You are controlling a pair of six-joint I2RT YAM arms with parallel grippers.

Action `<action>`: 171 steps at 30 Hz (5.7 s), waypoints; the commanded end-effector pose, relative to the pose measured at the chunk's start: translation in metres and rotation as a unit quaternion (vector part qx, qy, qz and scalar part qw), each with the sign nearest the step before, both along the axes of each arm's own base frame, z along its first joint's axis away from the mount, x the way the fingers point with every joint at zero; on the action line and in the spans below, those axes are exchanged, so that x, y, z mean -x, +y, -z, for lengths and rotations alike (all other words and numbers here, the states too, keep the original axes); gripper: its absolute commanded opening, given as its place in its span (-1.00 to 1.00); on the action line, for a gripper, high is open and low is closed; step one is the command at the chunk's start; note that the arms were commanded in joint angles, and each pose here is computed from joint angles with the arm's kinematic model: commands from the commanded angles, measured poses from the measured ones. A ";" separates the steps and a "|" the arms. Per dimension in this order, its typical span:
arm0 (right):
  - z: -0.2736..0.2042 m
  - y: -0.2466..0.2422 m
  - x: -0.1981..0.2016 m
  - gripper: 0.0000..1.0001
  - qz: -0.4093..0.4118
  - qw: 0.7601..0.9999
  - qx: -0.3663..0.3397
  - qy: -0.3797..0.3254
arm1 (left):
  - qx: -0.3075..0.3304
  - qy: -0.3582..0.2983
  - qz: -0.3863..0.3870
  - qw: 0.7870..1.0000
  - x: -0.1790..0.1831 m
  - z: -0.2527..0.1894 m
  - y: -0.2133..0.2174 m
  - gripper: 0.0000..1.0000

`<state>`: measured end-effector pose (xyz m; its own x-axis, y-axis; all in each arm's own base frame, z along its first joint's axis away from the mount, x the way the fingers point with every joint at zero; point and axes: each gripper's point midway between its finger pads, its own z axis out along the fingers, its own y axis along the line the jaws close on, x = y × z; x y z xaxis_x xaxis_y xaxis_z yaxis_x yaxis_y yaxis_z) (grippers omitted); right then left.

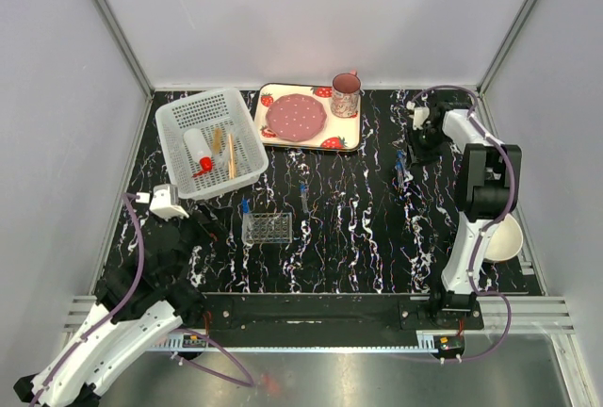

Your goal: Organize the chemistry lab equipment

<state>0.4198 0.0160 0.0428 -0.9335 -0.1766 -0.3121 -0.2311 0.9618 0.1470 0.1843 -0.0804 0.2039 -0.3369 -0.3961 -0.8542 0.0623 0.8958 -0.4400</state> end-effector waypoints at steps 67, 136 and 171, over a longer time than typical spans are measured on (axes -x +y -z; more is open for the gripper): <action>-0.021 0.010 -0.009 -0.88 -0.004 0.997 -0.024 -0.067 | 0.118 -0.022 0.188 0.975 0.005 -0.054 -0.091 0.98; -0.097 0.154 0.133 -0.90 -0.259 0.918 -0.273 -0.128 | 0.156 0.042 0.365 0.917 -0.024 -0.062 -0.221 0.98; -0.110 0.163 0.147 -0.91 -0.278 0.899 -0.313 -0.126 | 0.192 0.064 0.356 0.912 -0.056 -0.059 -0.271 0.98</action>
